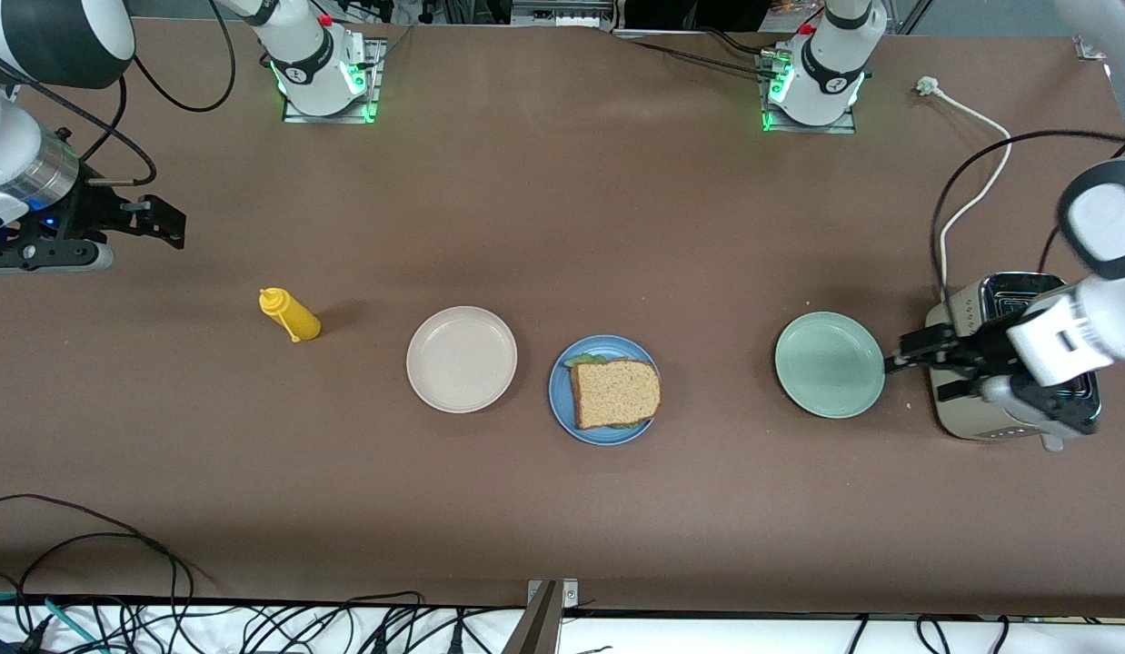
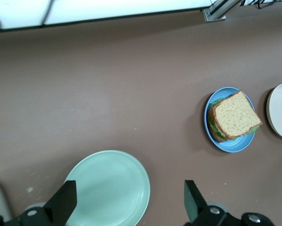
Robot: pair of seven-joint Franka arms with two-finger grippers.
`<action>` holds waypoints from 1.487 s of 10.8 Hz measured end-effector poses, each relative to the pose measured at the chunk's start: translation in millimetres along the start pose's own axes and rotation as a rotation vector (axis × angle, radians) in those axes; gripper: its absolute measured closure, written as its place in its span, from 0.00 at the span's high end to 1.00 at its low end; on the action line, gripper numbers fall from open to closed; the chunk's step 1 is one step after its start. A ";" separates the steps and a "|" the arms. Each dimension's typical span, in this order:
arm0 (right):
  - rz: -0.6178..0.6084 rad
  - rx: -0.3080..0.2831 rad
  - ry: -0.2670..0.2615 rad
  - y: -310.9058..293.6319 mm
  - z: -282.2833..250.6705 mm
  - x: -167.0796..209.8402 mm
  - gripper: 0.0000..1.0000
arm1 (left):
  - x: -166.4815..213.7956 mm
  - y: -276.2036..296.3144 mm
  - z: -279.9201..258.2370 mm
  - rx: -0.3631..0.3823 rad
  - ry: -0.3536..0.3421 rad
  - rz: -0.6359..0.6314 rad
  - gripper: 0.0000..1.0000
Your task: Make sandwich in blue plate with both arms
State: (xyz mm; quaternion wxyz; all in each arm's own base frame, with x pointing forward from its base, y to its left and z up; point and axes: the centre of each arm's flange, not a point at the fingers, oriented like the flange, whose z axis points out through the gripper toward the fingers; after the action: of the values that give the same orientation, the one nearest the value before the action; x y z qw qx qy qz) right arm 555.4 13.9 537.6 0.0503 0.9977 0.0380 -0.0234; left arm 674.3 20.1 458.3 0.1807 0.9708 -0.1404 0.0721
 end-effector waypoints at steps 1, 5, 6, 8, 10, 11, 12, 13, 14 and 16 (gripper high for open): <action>0.000 0.000 0.000 0.0 -0.2 0.1 1.00 | -8.6 -1.1 -25.4 0.037 -0.015 0.016 1.00; 0.001 0.000 0.001 0.1 -0.4 0.4 1.00 | -41.5 37.8 -110.6 0.199 -0.115 0.071 1.00; 0.001 0.000 0.001 0.4 -0.4 0.5 1.00 | -52.4 53.7 -128.3 0.208 -0.135 -0.002 1.00; 0.002 0.000 0.001 0.7 -0.4 0.6 1.00 | -70.2 89.0 -155.9 0.259 -0.156 -0.167 1.00; 0.004 0.000 0.001 1.7 -0.4 0.5 1.00 | -75.0 136.0 -163.4 0.350 -0.147 -0.271 1.00; 0.005 0.000 0.001 1.9 -0.4 0.5 1.00 | -77.8 150.0 -165.1 0.367 -0.139 -0.334 1.00; 0.005 0.000 0.001 2.0 -0.4 0.5 1.00 | -82.0 153.7 -168.3 0.373 -0.137 -0.388 1.00; 0.005 0.000 0.001 2.2 -0.4 0.5 1.00 | -85.9 150.8 -169.6 0.376 -0.151 -0.422 1.00; 0.006 0.000 0.001 2.4 -0.4 0.5 1.00 | -88.3 143.9 -171.3 0.377 -0.156 -0.447 1.00; 0.008 0.000 0.001 3.1 -0.3 0.5 1.00 | -93.5 129.8 -179.4 0.378 -0.159 -0.486 1.00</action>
State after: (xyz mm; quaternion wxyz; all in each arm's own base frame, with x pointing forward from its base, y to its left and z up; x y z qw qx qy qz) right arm 556.2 10.9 538.2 0.0504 0.9979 0.0343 -0.0227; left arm 530.7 -6.5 649.2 -0.0026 0.9949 0.0979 -0.0244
